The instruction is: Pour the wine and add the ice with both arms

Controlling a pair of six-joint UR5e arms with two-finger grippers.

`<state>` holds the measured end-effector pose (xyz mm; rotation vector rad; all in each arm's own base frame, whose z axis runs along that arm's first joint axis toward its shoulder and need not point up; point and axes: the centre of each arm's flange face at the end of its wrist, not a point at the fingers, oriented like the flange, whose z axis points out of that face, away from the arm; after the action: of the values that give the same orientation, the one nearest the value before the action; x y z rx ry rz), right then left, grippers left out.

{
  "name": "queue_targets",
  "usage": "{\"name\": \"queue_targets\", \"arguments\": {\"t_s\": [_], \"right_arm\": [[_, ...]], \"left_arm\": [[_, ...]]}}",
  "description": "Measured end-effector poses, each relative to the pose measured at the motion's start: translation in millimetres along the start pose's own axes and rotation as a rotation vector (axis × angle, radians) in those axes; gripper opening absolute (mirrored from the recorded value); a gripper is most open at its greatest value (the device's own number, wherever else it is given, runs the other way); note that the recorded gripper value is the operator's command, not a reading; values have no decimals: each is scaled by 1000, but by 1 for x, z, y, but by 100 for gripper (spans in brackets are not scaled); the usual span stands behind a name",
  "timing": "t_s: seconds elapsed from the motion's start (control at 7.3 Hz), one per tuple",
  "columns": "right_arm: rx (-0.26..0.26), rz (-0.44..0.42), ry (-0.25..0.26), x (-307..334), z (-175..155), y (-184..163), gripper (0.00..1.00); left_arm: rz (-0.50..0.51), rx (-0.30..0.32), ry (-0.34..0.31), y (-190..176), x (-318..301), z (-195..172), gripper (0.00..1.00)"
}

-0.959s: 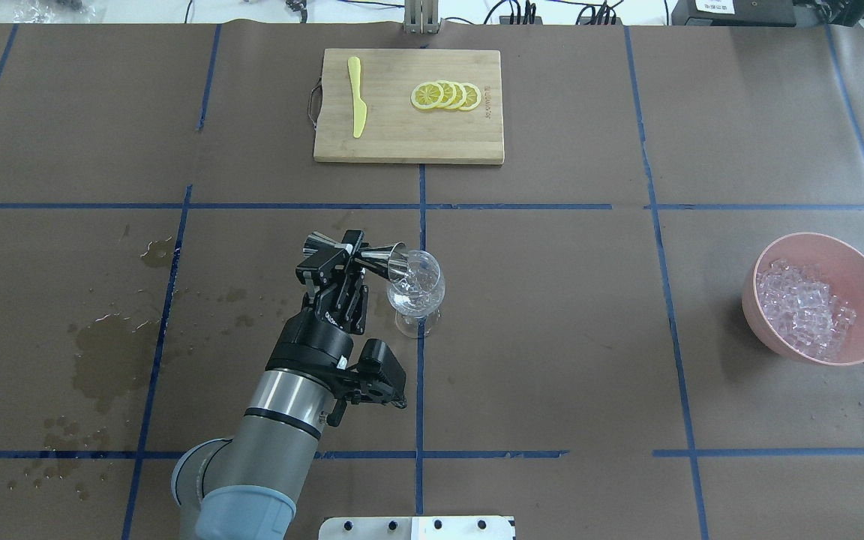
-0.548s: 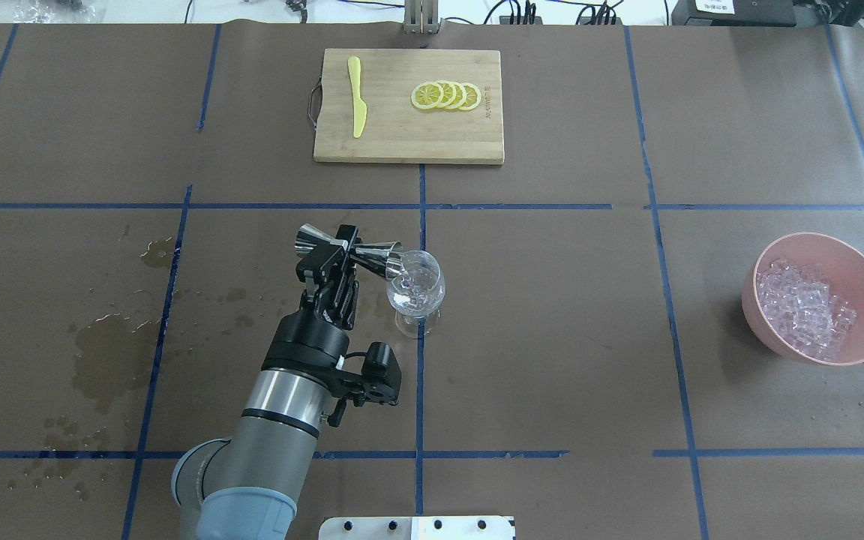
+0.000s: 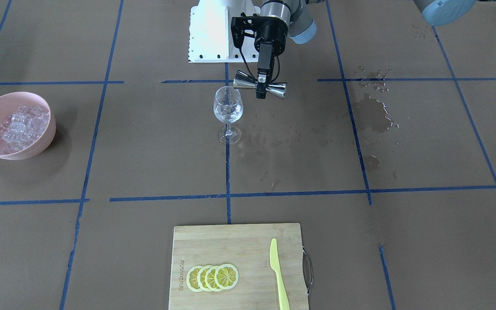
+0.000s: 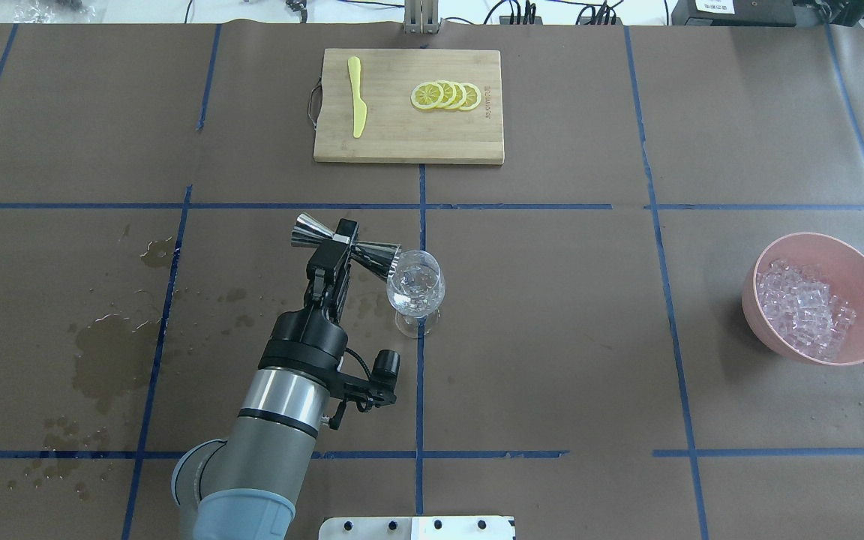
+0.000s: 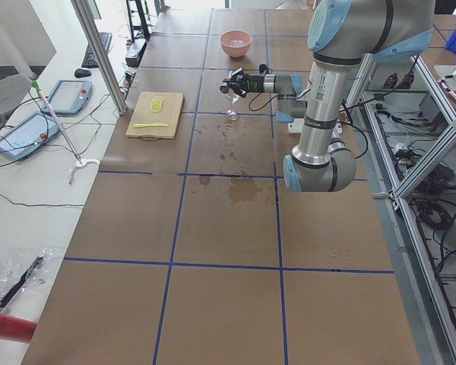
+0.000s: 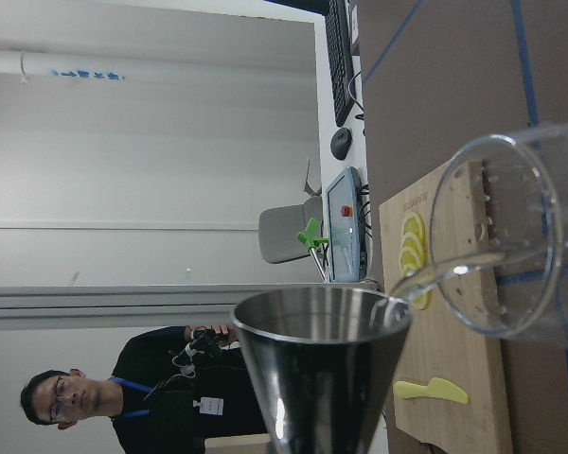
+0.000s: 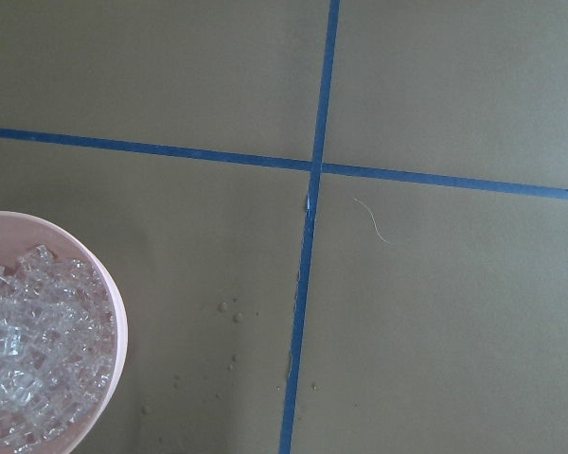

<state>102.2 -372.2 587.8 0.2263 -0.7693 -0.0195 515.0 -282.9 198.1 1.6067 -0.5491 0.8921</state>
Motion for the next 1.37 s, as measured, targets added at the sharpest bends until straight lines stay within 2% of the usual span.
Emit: {"name": "queue_targets", "arguments": {"t_s": [0.27,0.41,0.55,0.96,1.37], "right_arm": [[-2,0,0,1,1,0,100],[-2,0,0,1,1,0,100],[-3,0,0,1,1,1,100],[-4,0,0,1,1,3,100],[-4,-3,0,1,1,3,100]], "left_arm": [[49,4,-4,-5,-5,0,0],[24,9,-12,-6,-10,-1,0],[-48,18,-28,-3,-15,-2,0],[-351,64,-88,17,-26,-7,0],[-574,146,-63,33,-16,-6,0]]}}
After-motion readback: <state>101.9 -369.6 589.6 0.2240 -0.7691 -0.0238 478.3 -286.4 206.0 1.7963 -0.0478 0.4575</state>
